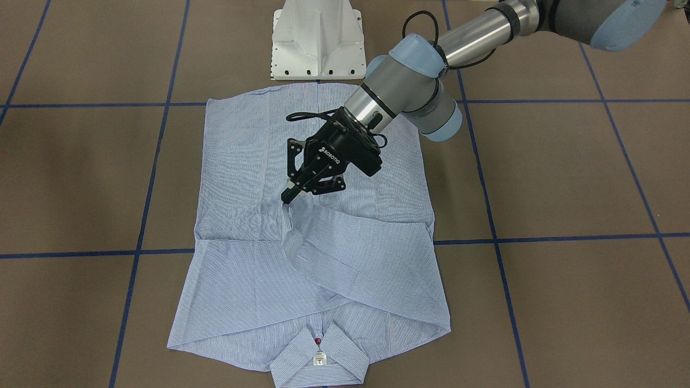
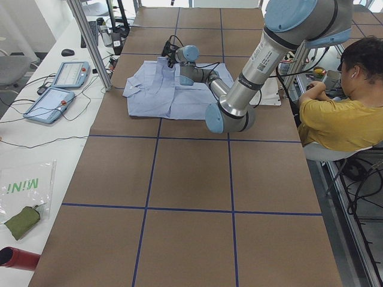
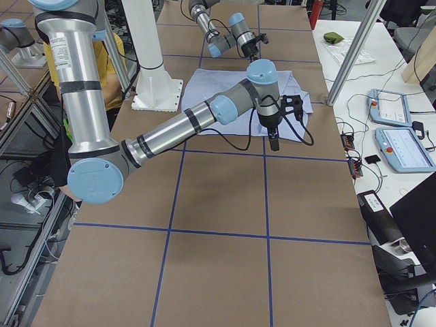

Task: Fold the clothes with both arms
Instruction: 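Lay the sleeve down and release with the left gripper while the right approaches, then move both grippers down to the hem corners nearest the robot, then grasp the hem corners with both grippers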

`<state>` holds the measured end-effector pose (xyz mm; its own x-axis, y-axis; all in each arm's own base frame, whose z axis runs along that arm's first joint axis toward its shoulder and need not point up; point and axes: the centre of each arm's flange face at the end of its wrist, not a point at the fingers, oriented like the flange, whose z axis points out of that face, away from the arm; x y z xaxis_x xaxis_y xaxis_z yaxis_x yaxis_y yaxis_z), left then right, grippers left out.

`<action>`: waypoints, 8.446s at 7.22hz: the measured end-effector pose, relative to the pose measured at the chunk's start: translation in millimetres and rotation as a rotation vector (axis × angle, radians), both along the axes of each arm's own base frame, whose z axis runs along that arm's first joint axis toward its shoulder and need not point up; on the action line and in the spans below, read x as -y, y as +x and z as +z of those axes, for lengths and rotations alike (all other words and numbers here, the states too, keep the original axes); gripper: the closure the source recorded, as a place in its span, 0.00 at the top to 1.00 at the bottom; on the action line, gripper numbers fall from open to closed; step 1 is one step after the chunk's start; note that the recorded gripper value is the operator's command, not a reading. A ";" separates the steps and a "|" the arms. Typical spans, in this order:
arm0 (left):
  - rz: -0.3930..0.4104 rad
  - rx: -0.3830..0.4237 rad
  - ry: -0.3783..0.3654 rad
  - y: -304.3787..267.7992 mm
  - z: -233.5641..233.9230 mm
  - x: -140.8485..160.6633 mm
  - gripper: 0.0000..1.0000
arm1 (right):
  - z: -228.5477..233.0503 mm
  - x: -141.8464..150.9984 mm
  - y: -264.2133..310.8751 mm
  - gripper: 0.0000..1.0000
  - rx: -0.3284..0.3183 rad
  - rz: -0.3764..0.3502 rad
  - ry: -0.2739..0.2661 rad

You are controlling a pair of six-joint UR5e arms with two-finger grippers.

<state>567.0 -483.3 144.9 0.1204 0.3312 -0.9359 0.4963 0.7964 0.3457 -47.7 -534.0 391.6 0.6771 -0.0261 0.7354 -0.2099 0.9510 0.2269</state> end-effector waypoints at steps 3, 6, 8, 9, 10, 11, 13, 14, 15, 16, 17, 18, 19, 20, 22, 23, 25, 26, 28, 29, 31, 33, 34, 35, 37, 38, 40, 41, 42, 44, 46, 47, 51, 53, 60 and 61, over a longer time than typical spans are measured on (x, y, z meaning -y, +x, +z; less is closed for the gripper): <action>0.020 0.047 -0.027 83.9 -25.4 -38.4 1.00 | 0.3 -0.1 -0.3 1.00 0.000 0.000 -0.001; 0.046 0.142 0.053 82.6 -15.1 -38.9 1.00 | -3.2 -1.5 -11.9 1.00 0.010 0.008 -0.022; 0.094 0.222 0.074 27.1 12.6 -44.6 1.00 | -25.4 -18.0 -58.0 1.00 0.014 0.037 -0.050; 0.108 0.263 0.092 -8.5 26.2 -56.9 1.00 | -43.7 -38.4 -92.2 1.00 0.026 0.057 -0.067; 0.115 0.302 0.103 -42.3 40.5 -71.1 1.00 | -61.0 -66.5 -128.0 1.00 0.040 0.074 -0.086; 0.119 0.330 0.101 -74.6 59.5 -86.5 1.00 | -74.3 -101.1 -163.0 1.00 0.051 0.092 -0.105; 0.130 0.378 0.062 -120.4 108.2 -115.0 1.00 | -84.0 -175.7 -224.6 1.00 0.049 0.136 -0.138; 0.142 0.390 0.022 -133.6 129.4 -130.5 1.00 | -81.7 -210.5 -251.4 1.00 0.048 0.158 -0.143; 0.162 0.381 -0.044 -141.7 145.9 -153.1 1.00 | -73.0 -241.0 -269.9 1.00 0.055 0.170 -0.140; 0.177 0.363 -0.121 -141.6 156.9 -181.1 1.00 | -58.9 -267.1 -278.9 1.00 0.067 0.178 -0.126; 0.184 0.365 -0.183 -134.3 166.4 -208.0 1.00 | -47.9 -283.9 -281.9 1.00 0.074 0.183 -0.113; 0.194 0.402 -0.244 -123.5 175.5 -229.5 1.00 | -42.7 -292.6 -283.6 1.00 0.078 0.187 -0.106; 0.201 0.457 -0.306 -113.2 182.7 -244.0 1.00 | -41.0 -296.7 -285.1 1.00 0.080 0.190 -0.102; 0.202 0.507 -0.361 -105.1 189.3 -253.8 1.00 | -40.3 -298.9 -286.3 1.00 0.080 0.191 -0.099; 0.209 0.552 -0.416 -95.5 197.8 -267.8 0.90 | -39.9 -302.2 -288.8 1.00 0.079 0.188 -0.095; 0.215 0.559 -0.432 -91.3 200.9 -274.0 0.85 | -39.7 -303.7 -290.0 1.00 0.079 0.186 -0.092; 0.220 0.565 -0.449 -86.2 205.4 -280.3 0.78 | -39.8 -305.2 -291.6 1.00 0.079 0.184 -0.089; 0.223 0.567 -0.453 -84.1 206.5 -283.2 0.74 | -39.9 -305.7 -292.1 1.00 0.079 0.183 -0.088; 0.232 0.568 -0.453 -82.1 206.8 -288.2 0.70 | -40.1 -306.8 -292.9 1.00 0.079 0.181 -0.086; 0.236 0.571 -0.453 -81.0 207.8 -290.6 0.66 | -40.1 -307.5 -293.5 1.00 0.079 0.181 -0.084; 0.241 0.576 -0.456 -79.9 209.8 -293.3 0.64 | -40.2 -308.7 -294.4 1.00 0.079 0.181 -0.080; 0.239 0.587 -0.460 -78.7 215.3 -293.5 0.64 | -39.8 -309.3 -295.2 1.00 0.078 0.181 -0.078; 0.238 0.592 -0.461 -77.7 217.5 -293.4 0.61 | -39.6 -309.5 -295.6 1.00 0.077 0.181 -0.077; 0.238 0.594 -0.462 -77.5 218.8 -293.3 0.51 | -39.6 -309.6 -296.0 1.00 0.077 0.181 -0.076; 0.239 0.594 -0.462 -77.1 218.8 -293.4 0.12 | -39.3 -309.8 -296.5 1.00 0.076 0.182 -0.074; 0.239 0.593 -0.462 -76.8 218.0 -293.3 0.00 | -38.6 -309.9 -297.0 1.00 0.075 0.182 -0.073; 0.240 0.589 -0.461 -76.7 216.1 -293.1 0.00 | -36.8 -309.8 -297.9 1.00 0.071 0.183 -0.072; 0.240 0.587 -0.460 -77.2 214.8 -293.2 0.00 | -36.1 -309.8 -298.2 1.00 0.069 0.184 -0.072; 0.242 0.585 -0.457 -77.8 213.6 -293.2 0.00 | -35.0 -309.7 -298.6 1.00 0.068 0.184 -0.072; 0.248 0.576 -0.451 -77.4 208.7 -293.4 0.00 | -33.7 -312.5 -301.4 1.00 0.078 0.189 -0.084; 0.248 0.564 -0.448 -77.4 204.7 -293.2 0.00 | -29.8 -320.7 -311.5 0.79 0.130 0.218 -0.101; 0.247 0.560 -0.446 -77.7 203.6 -293.1 0.00 | -23.7 -329.1 -321.2 0.60 0.152 0.240 -0.109; 0.241 0.540 -0.435 -82.2 194.9 -293.3 0.00 | 5.1 -360.4 -354.4 0.51 0.125 0.260 -0.074; 0.227 0.538 -0.427 -82.6 193.9 -292.1 0.00 | 18.1 -368.8 -364.7 0.51 0.100 0.251 -0.059; 0.224 0.527 -0.423 -86.5 188.8 -291.5 0.00 | 15.6 -389.9 -414.1 0.44 -0.017 0.232 -0.003; 0.224 0.528 -0.423 -86.4 189.1 -291.5 0.00 | 18.6 -391.2 -414.0 0.41 -0.025 0.230 0.000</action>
<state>480.6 -191.8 334.0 0.5642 0.0222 -0.8253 0.1565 0.9787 0.1332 -461.7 -142.8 410.2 0.6829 0.1312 0.7186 -0.4155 0.8789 0.2344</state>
